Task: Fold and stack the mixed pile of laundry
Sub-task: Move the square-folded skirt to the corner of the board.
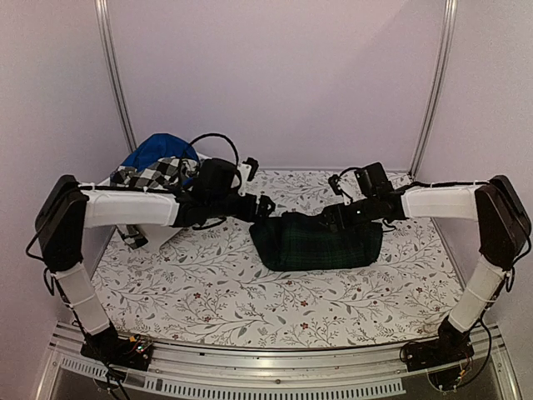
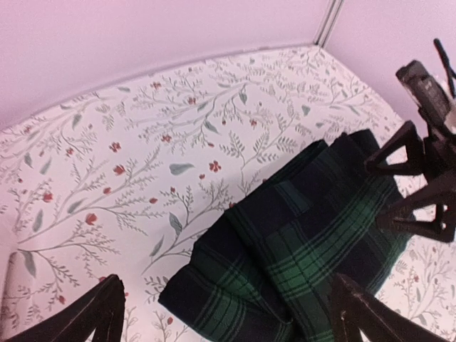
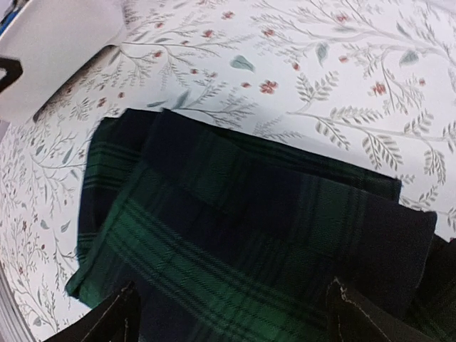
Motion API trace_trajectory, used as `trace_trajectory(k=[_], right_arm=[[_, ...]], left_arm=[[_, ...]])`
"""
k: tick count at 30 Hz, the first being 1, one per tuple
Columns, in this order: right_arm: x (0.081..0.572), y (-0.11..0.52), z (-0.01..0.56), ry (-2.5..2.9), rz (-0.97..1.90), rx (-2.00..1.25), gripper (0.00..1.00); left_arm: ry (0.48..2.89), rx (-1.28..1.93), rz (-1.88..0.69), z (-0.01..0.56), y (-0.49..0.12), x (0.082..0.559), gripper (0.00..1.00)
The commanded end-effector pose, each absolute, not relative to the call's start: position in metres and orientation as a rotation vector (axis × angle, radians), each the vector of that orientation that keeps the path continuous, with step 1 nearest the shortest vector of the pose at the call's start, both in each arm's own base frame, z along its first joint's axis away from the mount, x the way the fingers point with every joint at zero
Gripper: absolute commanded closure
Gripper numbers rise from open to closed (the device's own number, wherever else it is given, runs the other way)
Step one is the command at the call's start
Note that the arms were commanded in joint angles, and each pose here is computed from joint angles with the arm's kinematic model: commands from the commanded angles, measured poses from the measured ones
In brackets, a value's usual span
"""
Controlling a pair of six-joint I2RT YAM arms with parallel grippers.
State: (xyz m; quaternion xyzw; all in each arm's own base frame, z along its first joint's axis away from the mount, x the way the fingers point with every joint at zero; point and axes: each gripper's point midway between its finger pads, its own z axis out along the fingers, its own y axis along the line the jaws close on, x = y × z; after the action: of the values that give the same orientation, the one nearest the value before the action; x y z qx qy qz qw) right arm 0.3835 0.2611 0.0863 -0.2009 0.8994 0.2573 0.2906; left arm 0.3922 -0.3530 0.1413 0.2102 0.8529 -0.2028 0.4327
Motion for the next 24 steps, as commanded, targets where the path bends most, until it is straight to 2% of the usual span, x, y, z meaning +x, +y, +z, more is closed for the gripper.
trace_trajectory(k=[1, 6, 9, 11, 21, 24], right_arm=[[0.349, 0.273, 0.134, 2.295, 0.479, -0.604, 0.04], [0.327, 0.275, 0.158, 2.239, 0.671, -0.48, 0.01], [0.313, 0.289, 0.152, 2.302, 0.787, -0.542, 0.01], [0.313, 0.29, 0.135, 2.375, 0.779, -0.47, 0.01], [0.326, 0.29, 0.032, 2.664, 0.433, -0.138, 0.01], [0.334, 0.285, 0.002, 2.7, 0.33, -0.128, 0.01]], left_arm=[[1.924, 0.408, -0.486, 0.218, -0.318, 0.385, 0.0], [1.798, 0.337, -0.531, 0.263, -0.291, 0.366, 0.0], [1.805, 0.248, -0.484, 0.269, -0.273, 0.372, 0.0], [1.795, 0.208, -0.452, 0.273, -0.264, 0.374, 0.0], [1.875, 0.109, -0.316, 0.25, -0.24, 0.38, 0.0], [1.885, 0.103, -0.305, 0.245, -0.234, 0.379, 0.0]])
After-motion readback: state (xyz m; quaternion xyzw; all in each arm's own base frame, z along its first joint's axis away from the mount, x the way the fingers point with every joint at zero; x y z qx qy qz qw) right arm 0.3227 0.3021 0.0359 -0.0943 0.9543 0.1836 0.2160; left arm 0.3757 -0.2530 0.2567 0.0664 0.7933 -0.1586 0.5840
